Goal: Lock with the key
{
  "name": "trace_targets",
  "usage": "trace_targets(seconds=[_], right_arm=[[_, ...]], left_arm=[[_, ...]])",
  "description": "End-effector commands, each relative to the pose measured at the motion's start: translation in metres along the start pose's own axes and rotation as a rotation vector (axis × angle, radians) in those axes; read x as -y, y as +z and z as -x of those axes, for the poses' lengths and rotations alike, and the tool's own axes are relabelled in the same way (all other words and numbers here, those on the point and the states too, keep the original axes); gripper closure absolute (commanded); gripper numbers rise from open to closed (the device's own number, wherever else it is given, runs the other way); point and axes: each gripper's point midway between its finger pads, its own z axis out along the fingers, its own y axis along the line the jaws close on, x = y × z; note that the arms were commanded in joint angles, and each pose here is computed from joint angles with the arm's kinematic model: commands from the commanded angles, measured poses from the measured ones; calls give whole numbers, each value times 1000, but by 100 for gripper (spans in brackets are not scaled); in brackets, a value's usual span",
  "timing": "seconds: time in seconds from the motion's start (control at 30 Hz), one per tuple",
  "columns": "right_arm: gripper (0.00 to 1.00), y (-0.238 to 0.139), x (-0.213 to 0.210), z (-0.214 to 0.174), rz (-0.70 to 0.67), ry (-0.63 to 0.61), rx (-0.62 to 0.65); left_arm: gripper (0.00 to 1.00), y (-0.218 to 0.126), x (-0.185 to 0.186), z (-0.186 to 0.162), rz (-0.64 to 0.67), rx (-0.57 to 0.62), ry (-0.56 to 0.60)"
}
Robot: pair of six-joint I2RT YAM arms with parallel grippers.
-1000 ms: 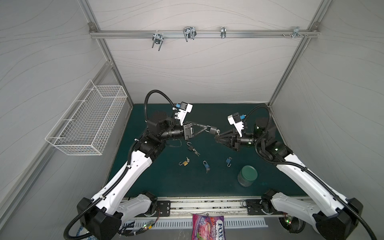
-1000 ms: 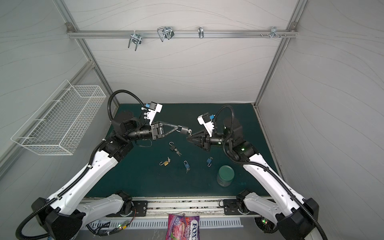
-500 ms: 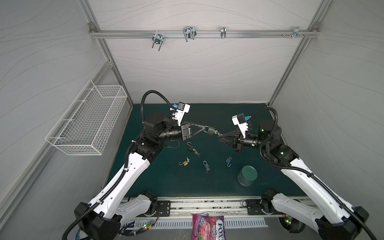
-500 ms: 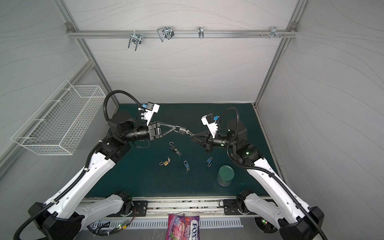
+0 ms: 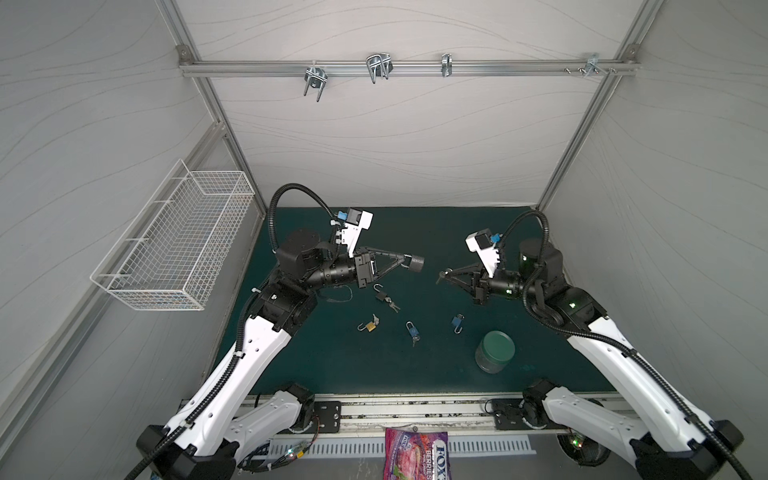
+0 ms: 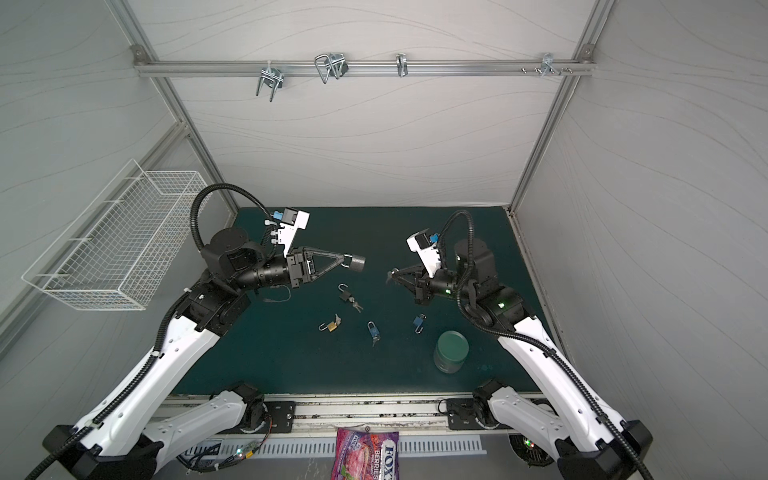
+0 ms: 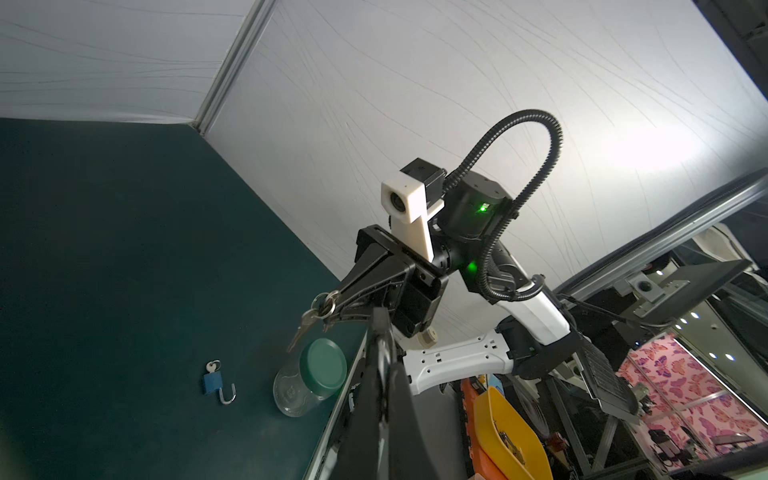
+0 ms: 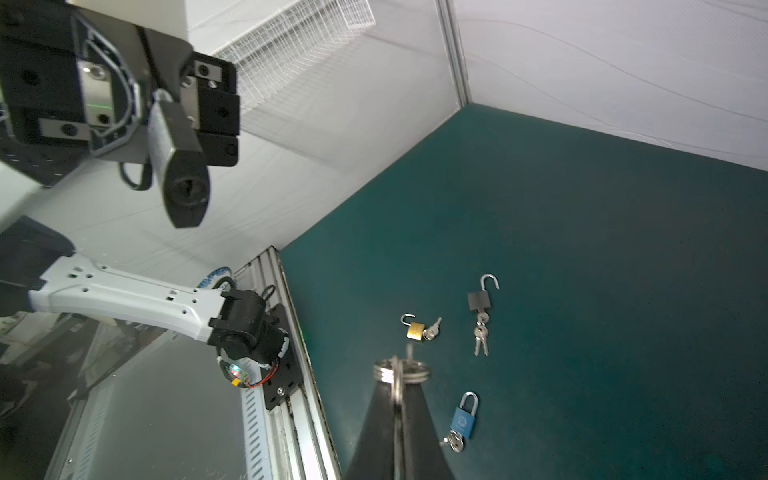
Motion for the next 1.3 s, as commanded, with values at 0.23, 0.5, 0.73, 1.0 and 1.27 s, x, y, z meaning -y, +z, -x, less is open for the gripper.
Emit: trace_targets(seconds=[0.23, 0.5, 0.73, 1.0, 1.27], right_arm=[[100, 4, 88, -73, -422, 112, -339], [100, 37, 128, -117, -490, 234, -521], [100, 77, 143, -151, -426, 348, -619], [100, 93, 184, -166, -503, 389, -669], [100, 109, 221, -178, -527, 434, -722]], left_arm=[[100, -18, -117, -24, 604, -128, -95], [100, 4, -158, 23, 780, -169, -73], [100, 44, -178, 45, 685, -112, -42], [100, 44, -187, 18, 635, -108, -21], [100, 43, -187, 15, 628, -116, -28]])
